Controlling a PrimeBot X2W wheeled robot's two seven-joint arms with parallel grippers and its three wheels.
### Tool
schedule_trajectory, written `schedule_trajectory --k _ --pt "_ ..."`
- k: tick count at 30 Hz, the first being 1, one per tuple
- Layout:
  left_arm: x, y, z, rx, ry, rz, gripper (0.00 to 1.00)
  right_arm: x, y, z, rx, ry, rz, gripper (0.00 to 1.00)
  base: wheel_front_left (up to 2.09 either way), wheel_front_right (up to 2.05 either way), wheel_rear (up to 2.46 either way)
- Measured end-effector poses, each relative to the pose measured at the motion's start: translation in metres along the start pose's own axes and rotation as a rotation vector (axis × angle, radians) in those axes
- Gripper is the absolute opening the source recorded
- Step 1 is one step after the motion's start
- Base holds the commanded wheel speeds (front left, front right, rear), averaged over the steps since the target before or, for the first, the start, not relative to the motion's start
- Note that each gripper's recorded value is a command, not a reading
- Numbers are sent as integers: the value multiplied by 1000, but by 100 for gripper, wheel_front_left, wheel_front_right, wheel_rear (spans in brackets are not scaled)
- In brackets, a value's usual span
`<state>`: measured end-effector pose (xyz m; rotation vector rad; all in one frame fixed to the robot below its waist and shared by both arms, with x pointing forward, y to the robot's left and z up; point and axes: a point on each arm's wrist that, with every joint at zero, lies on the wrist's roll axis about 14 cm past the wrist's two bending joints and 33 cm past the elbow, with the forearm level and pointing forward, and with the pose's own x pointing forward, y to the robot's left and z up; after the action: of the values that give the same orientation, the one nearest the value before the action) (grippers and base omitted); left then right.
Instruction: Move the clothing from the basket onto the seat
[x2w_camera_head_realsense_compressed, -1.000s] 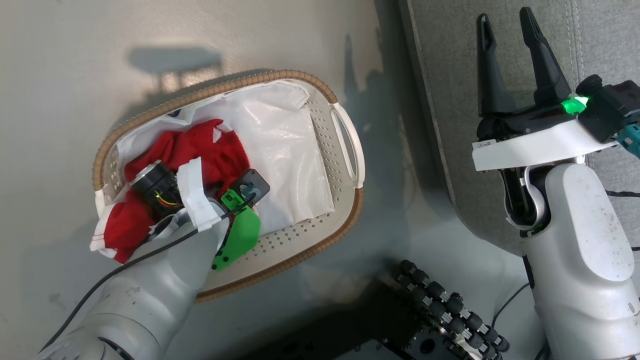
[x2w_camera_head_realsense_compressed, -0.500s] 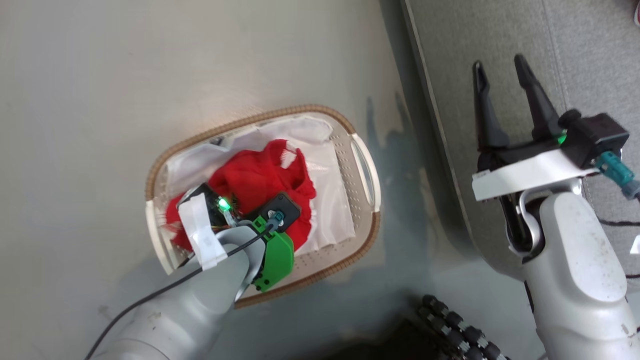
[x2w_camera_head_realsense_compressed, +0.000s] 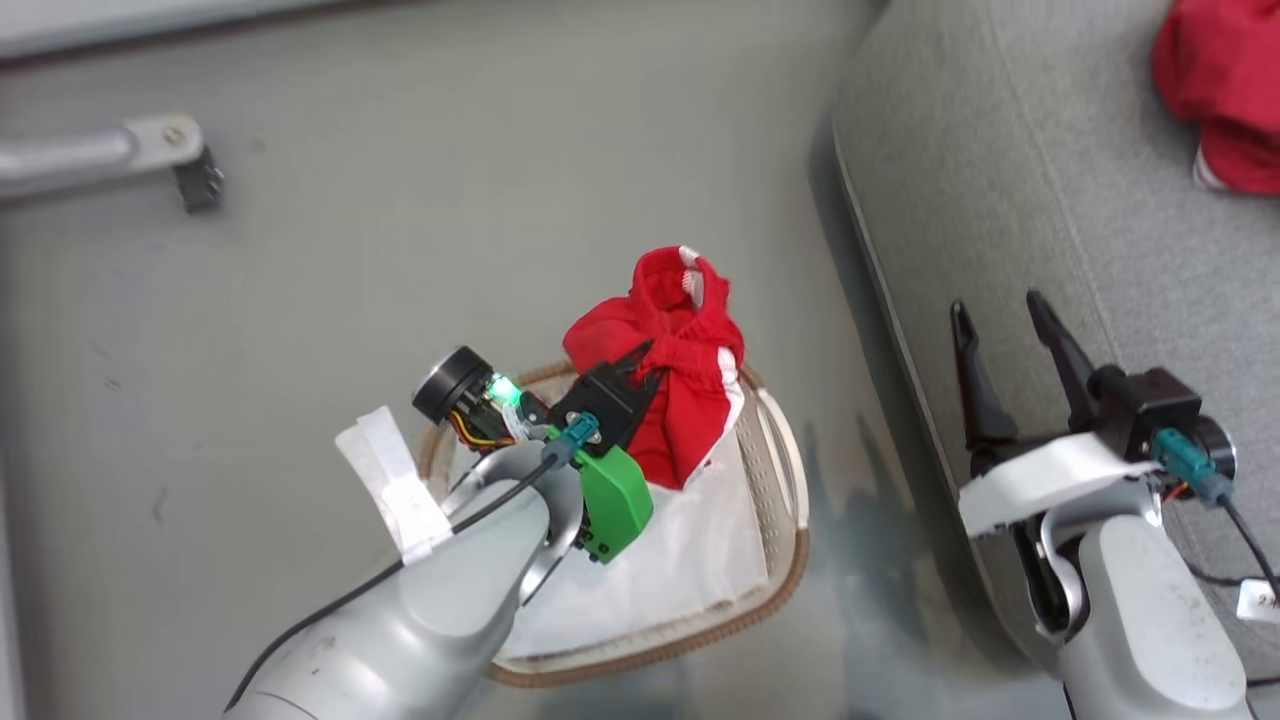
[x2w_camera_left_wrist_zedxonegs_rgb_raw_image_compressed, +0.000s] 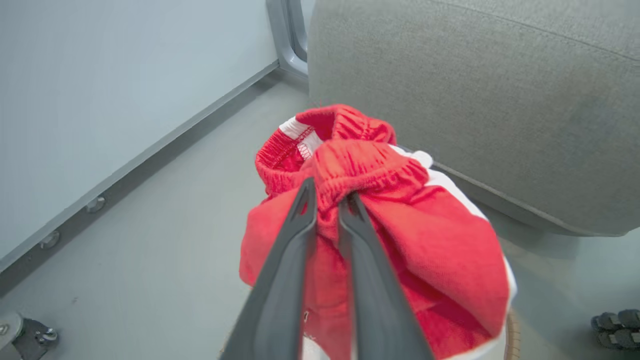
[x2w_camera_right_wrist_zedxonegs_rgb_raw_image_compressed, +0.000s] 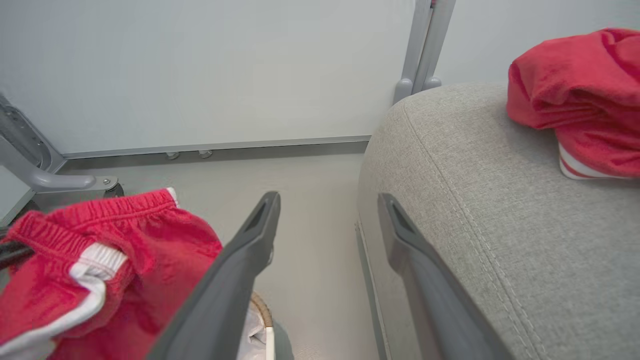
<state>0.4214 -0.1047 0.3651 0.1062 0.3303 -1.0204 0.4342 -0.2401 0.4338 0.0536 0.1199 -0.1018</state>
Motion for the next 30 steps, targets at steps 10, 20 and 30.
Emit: schedule_trajectory --k 10,20,30 --pt "-52 35 139 258 -217 137 0 -31 33 49 13 -122 98 100 0 0 0" --pt "-116 43 274 401 -438 277 0 -50 76 95 -6 -250 230 100 0 0 0" --pt "-139 40 311 432 -492 305 0 -52 127 120 -34 -315 386 100 0 0 0"
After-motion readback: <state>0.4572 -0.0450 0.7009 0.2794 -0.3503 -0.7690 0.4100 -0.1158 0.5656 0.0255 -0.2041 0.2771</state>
